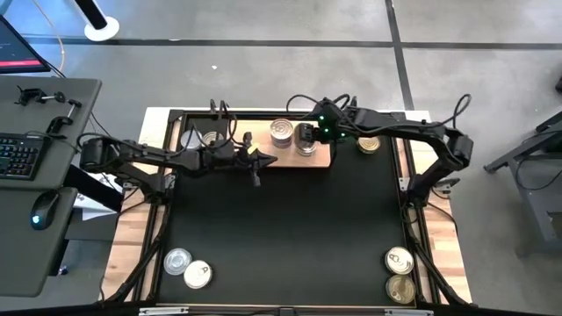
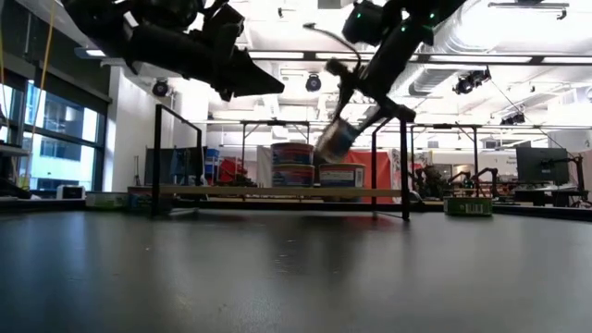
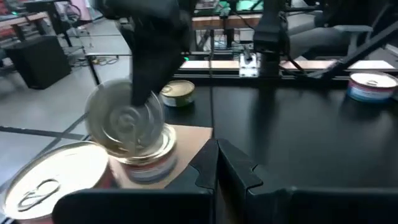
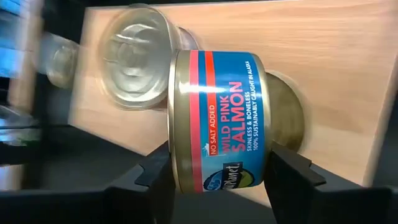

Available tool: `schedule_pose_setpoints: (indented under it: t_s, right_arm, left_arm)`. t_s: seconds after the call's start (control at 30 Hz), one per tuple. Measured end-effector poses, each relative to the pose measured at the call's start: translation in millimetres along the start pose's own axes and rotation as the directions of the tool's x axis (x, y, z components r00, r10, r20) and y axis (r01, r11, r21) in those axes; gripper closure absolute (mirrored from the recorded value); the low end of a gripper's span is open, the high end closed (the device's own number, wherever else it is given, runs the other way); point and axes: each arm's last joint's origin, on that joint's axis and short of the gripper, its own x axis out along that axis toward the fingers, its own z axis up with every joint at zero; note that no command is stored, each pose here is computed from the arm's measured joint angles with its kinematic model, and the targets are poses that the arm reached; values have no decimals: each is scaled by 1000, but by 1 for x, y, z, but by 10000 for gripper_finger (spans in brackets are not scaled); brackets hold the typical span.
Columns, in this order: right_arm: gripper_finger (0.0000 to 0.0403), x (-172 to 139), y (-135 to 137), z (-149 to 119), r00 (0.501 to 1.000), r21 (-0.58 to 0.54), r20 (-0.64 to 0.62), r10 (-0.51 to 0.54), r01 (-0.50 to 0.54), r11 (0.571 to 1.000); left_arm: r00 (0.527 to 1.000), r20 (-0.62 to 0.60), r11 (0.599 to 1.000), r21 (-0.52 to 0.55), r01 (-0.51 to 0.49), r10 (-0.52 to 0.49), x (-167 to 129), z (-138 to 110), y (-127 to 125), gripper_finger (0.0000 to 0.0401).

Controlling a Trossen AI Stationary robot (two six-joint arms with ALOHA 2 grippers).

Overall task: Stack canned seafood by type on shelf
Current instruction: Stack the left blue-pink tuna can on top of the other blue-pink tuna can on the shelf

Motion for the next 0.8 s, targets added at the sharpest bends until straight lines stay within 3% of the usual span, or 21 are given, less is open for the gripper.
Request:
schedule_pose_setpoints:
  t_s: [0.5,0.63,0.8]
  right_arm:
    - [209,-3,7,2,999,21,-37,28,-27,999]
    - [209,-25,21,12,999,-65,-32,22,-24,998]
    - [209,-45,27,22,994,-242,-60,-86,69,968]
  left_arm:
    - [1000,-13,1000,6,22,-21,-1,-1,-6,401]
    - [1000,-13,1000,6,22,-21,-1,-1,-6,401]
    - [1000,-13,1000,3,24,-24,-1,-1,-7,401]
